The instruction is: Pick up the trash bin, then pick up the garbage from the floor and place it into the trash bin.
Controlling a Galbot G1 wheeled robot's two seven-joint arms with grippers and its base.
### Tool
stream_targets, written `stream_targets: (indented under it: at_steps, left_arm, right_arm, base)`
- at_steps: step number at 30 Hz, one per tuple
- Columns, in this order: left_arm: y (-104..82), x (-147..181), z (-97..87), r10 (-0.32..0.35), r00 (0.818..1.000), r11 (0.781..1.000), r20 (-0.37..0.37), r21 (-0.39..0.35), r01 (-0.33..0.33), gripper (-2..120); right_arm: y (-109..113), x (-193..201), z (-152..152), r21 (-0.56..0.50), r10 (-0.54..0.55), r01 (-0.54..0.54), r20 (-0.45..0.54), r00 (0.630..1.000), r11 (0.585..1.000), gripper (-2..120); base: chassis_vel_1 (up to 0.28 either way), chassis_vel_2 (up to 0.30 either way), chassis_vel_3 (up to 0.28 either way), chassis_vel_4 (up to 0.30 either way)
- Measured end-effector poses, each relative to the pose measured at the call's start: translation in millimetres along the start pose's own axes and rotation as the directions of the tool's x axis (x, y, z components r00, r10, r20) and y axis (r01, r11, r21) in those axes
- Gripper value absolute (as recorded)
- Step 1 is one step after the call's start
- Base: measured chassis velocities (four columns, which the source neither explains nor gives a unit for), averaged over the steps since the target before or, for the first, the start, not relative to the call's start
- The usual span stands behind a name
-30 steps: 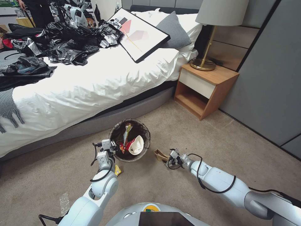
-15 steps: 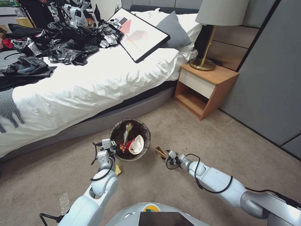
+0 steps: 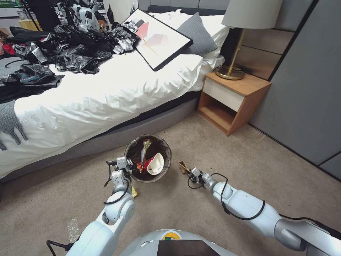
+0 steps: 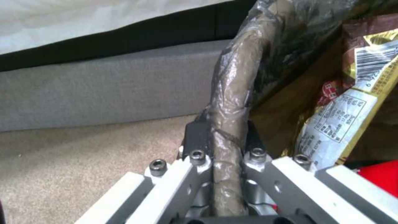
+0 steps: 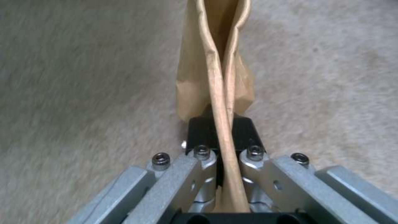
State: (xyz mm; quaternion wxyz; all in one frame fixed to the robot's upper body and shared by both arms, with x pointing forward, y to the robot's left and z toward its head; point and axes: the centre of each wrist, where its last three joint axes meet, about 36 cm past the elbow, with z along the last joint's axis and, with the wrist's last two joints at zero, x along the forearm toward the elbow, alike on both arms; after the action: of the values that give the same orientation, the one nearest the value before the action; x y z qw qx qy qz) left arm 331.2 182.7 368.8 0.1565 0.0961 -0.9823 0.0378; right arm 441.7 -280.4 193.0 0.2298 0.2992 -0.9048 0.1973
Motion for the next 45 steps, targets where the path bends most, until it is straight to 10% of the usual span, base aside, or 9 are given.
stream_targets:
  at_steps: [12,32,40,41,45]
  left_arm:
    - [1.4,3,7.7,0.019,1.0,0.999,-0.015,-0.031,-0.02,2]
    - [-0.9,4,9.4,0.029,0.999,0.999,-0.019,-0.035,-0.029,2]
    - [-1.4,8,10.6,0.058,0.998,0.997,-0.027,-0.048,-0.059,2]
    - [0.0,11,10.1,0.07,0.997,0.996,-0.029,-0.058,-0.072,2]
    - [0.2,12,9.0,0.09,0.995,0.993,-0.031,-0.067,-0.092,2]
  right_arm:
    - [-7,27,-61,-0.161,0.248,-0.222,0.166,0.954,0.962,0]
    - [-18,43,-78,-0.184,0.369,-0.333,0.216,0.904,0.925,0]
    - [-36,67,-124,-0.267,0.544,-0.476,0.328,0.772,0.838,0]
    - [-38,92,-172,-0.34,0.591,-0.485,0.42,0.689,0.806,0]
    - [-24,128,-226,-0.375,0.549,-0.401,0.543,0.635,0.836,0]
  base:
    - [0.0,0.0,0.0,0.0]
    - [0.0,0.0,0.0,0.0]
    - [0.0,0.0,0.0,0.0]
    - [0.0,0.0,0.0,0.0]
    - [0.0,0.0,0.0,0.0]
